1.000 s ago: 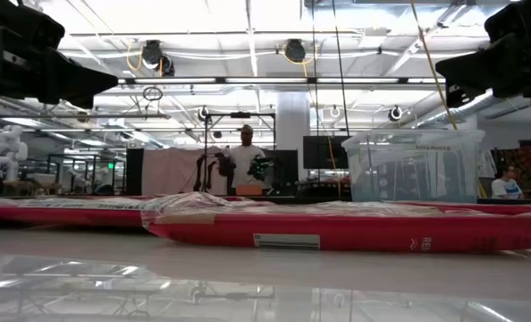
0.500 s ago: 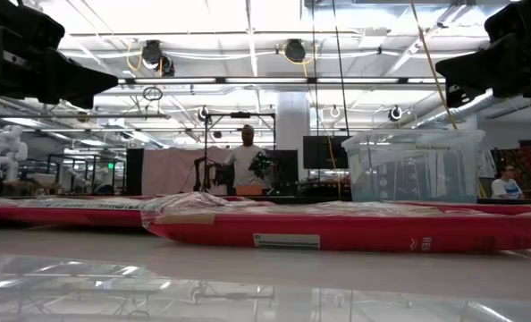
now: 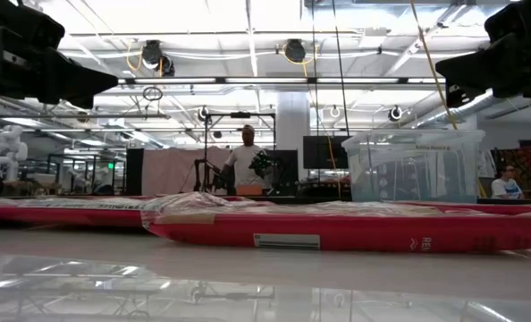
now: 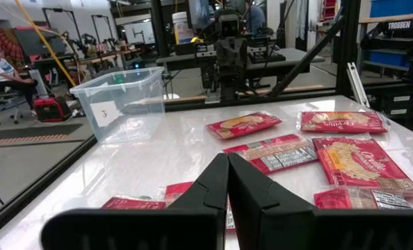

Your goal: Sort popcorn bags into baskets

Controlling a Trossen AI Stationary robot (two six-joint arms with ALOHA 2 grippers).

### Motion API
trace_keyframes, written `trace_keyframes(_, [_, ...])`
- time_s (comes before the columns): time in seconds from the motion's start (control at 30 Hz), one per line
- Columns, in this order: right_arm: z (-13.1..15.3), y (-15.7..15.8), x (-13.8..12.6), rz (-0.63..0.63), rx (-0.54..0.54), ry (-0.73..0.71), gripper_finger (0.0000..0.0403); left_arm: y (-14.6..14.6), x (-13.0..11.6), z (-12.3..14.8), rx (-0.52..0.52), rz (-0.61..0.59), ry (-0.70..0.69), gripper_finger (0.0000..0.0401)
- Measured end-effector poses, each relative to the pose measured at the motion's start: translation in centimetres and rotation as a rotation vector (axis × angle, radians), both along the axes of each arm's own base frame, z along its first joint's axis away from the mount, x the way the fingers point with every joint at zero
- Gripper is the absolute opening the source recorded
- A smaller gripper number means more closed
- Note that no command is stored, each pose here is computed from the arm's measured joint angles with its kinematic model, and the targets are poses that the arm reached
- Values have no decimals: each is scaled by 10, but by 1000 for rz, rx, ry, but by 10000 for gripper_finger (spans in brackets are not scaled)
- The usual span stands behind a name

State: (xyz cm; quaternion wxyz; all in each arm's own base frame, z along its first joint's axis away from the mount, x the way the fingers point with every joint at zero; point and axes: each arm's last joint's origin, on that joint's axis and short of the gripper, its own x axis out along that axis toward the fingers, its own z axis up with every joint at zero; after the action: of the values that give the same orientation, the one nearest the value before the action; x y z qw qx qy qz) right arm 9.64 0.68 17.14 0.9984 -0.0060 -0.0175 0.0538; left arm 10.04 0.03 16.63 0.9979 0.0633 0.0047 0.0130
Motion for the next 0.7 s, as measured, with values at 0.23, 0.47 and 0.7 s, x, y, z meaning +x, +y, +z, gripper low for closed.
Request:
trace_keyframes(0.23, [0, 0, 0, 0, 0, 0, 0, 0, 0, 0, 0, 0, 0, 15])
trace_keyframes(0.47, [0, 0, 0, 0, 6, 0, 0, 0, 0, 0, 0, 0, 0, 15])
trace_keyframes(0.7, [-2, -1, 1, -30, 55, 23, 0, 0, 0, 0, 0, 0, 0, 15])
